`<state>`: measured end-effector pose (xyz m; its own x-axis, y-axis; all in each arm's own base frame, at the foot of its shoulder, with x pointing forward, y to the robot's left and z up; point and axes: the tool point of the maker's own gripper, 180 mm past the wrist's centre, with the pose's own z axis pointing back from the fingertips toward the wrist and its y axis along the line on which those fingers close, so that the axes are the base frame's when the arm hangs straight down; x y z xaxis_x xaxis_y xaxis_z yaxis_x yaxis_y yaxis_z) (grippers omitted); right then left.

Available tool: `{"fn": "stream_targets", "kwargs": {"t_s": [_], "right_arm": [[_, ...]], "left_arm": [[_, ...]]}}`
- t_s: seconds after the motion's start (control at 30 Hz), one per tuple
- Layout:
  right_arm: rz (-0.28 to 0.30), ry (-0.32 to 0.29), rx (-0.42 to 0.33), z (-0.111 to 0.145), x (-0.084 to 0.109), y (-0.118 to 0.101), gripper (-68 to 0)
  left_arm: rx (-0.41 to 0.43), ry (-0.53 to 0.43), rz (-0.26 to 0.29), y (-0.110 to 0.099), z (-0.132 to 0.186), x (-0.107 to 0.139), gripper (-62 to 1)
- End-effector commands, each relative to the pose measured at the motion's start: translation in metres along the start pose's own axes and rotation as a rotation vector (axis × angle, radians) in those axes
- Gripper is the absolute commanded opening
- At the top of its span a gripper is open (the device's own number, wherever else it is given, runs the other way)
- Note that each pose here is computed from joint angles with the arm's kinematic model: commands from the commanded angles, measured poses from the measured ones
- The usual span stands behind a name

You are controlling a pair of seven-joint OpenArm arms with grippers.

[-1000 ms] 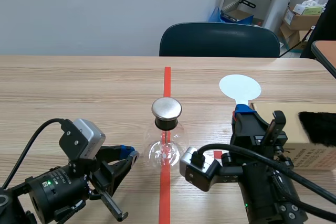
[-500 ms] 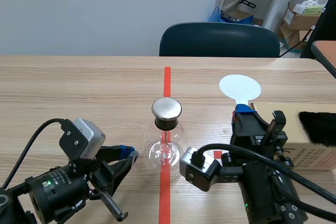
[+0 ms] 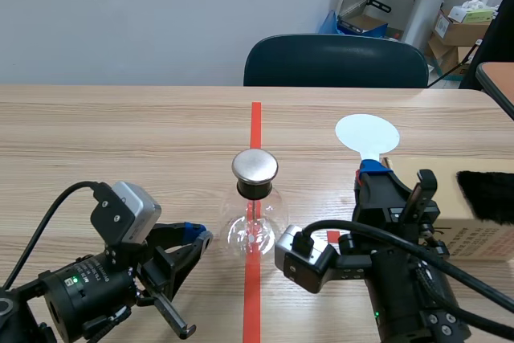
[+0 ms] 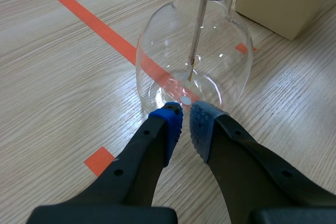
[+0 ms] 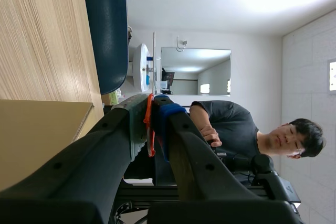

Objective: Do the electroscope experiment

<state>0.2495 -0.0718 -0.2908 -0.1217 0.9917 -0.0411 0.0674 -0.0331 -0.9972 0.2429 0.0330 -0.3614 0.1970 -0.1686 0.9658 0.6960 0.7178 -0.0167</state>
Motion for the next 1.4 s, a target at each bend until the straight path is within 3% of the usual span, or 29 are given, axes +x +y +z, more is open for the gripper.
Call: {"fn": "stream_targets", "kwargs": {"t_s": [0.0, 0.67, 0.87, 0.9, 1.03, 1.37], "right_arm": [[0.0, 0.014, -0.032, -0.005, -0.005, -0.008, -66.5], [0.0, 0.013, -0.032, -0.005, -0.005, -0.008, -66.5], [-0.008, -0.013, -0.049, -0.005, 0.0, -0.011, -66.5], [-0.008, -0.021, -0.049, -0.005, 0.001, -0.011, -66.5], [-0.006, -0.071, -0.049, -0.004, 0.01, -0.011, -66.5], [-0.001, -0.287, -0.05, 0.002, 0.048, -0.011, -66.5]], "left_arm": [[-0.004, -0.037, 0.0, -0.001, -0.002, 0.011, -52.4], [-0.004, -0.037, 0.0, -0.001, -0.002, 0.011, -52.4], [-0.005, -0.037, 0.0, 0.0, -0.002, 0.011, -54.7], [-0.005, -0.037, 0.0, 0.0, -0.002, 0.011, -57.4], [-0.005, -0.038, 0.0, -0.001, -0.002, 0.011, -57.5], [-0.004, -0.037, -0.001, 0.0, -0.002, 0.011, -57.5]]}}
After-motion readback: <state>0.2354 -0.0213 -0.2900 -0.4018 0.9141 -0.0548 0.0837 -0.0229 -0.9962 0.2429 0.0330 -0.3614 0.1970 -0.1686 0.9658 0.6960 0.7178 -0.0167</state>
